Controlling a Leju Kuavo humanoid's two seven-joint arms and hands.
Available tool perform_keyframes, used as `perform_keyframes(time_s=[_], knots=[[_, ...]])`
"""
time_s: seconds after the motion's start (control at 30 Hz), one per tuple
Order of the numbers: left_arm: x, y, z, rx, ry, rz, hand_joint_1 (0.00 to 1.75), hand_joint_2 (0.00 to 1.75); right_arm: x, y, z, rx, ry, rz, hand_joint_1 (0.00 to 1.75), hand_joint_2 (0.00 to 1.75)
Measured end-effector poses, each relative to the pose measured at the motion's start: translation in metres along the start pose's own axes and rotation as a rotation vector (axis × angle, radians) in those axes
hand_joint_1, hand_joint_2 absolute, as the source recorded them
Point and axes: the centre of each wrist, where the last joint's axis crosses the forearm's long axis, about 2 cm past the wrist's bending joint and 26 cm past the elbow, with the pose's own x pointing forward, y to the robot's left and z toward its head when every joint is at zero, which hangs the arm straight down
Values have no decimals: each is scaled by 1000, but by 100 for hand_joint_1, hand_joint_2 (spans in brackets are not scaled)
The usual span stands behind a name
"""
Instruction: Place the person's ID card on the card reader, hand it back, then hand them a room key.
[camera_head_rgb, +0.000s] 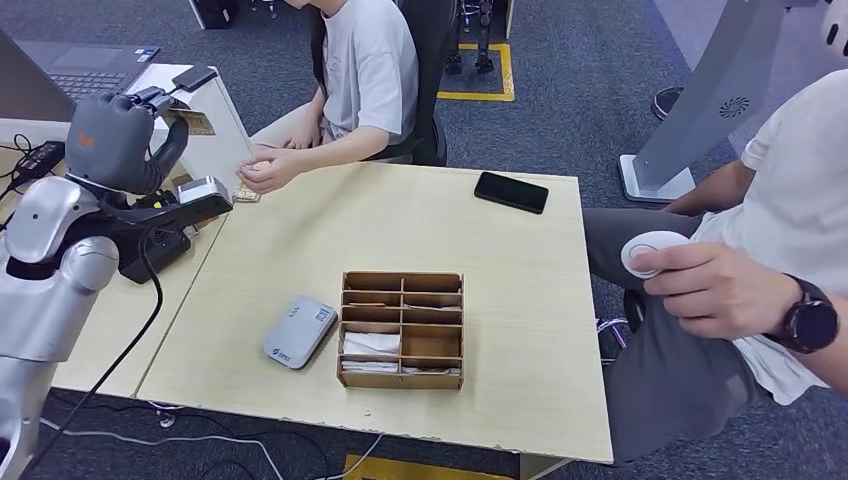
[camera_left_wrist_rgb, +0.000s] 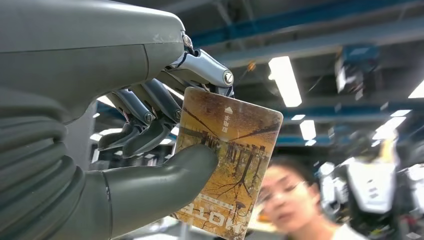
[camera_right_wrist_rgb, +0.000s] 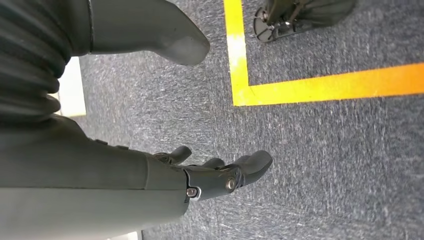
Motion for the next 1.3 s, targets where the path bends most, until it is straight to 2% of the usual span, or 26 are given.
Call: perform_keyframes(time_s=[0.1, 0.27, 0.43, 0.6, 0.87, 0.9, 1.0, 1.03, 1.3], knots=[[-5, -15, 5, -34, 62, -51, 175, 175, 0, 0, 0, 2, 2, 12, 0, 175], [-21, -44, 14, -36, 162, -248, 175, 175, 0, 1, 0, 8, 12, 48, 0, 175], [-31, -64, 21, -84, 231, -248, 175, 175, 0, 1, 0, 17, 14, 60, 0, 175], [-39, -75, 25, -103, 287, -232, 175, 175, 0, 2, 0, 19, 12, 64, 0, 175], [-41, -83, 30, -121, 319, -212, 175, 175, 0, 2, 0, 19, 13, 66, 0, 175], [-41, -84, 30, -123, 321, -209, 147, 175, 0, 2, 0, 19, 13, 66, 0, 175], [-41, -86, 31, -133, 325, -200, 16, 175, 0, 2, 1, 19, 8, 66, 0, 175], [-41, -86, 31, -137, 326, -196, 0, 175, 0, 2, 1, 19, 6, 66, 0, 175], [-56, -83, 41, -158, 337, -189, 0, 175, -1, 2, 1, 9, 5, 65, 0, 175]])
